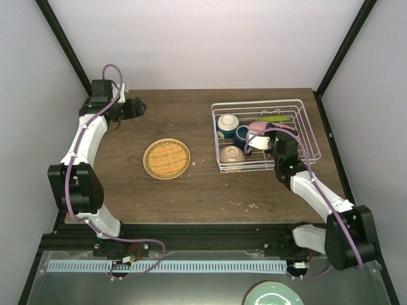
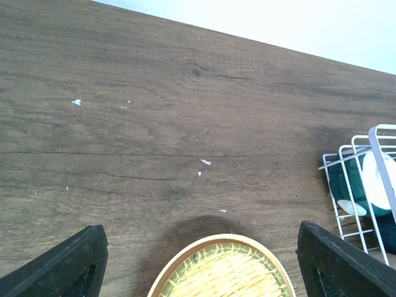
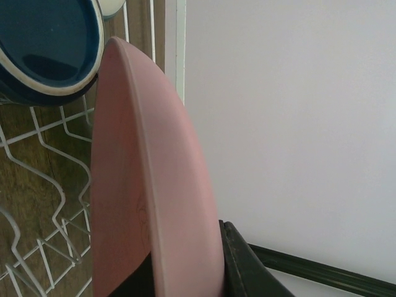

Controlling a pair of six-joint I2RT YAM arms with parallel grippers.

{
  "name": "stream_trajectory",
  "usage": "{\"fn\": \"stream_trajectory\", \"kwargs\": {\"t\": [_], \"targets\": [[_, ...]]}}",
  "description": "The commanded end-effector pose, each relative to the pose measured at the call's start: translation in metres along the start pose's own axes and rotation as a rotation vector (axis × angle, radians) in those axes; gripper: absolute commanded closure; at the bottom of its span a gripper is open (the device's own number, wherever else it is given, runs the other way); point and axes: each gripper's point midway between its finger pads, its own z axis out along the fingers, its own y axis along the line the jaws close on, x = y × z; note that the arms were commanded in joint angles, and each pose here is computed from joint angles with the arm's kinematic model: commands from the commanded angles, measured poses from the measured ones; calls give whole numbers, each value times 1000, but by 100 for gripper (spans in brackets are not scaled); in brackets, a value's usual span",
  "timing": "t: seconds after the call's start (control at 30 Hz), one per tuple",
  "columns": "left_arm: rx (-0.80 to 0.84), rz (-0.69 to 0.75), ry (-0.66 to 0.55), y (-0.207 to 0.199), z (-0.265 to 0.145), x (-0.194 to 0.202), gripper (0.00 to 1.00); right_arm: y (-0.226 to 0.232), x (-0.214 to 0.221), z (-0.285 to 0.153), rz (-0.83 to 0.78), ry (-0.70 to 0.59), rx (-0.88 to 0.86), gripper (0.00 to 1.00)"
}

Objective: Load the mixed dishes into the dish rack

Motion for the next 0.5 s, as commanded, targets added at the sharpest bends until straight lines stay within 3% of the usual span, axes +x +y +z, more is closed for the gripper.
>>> {"fn": "stream_trajectory", "kwargs": {"t": [0.0, 0.47], "targets": [[-2, -1, -7, 0, -6, 0, 15, -11, 24, 1, -39, 87, 14, 99], [3, -5, -4, 2, -3, 1, 14, -56, 32, -13, -124, 124, 80, 99]]}}
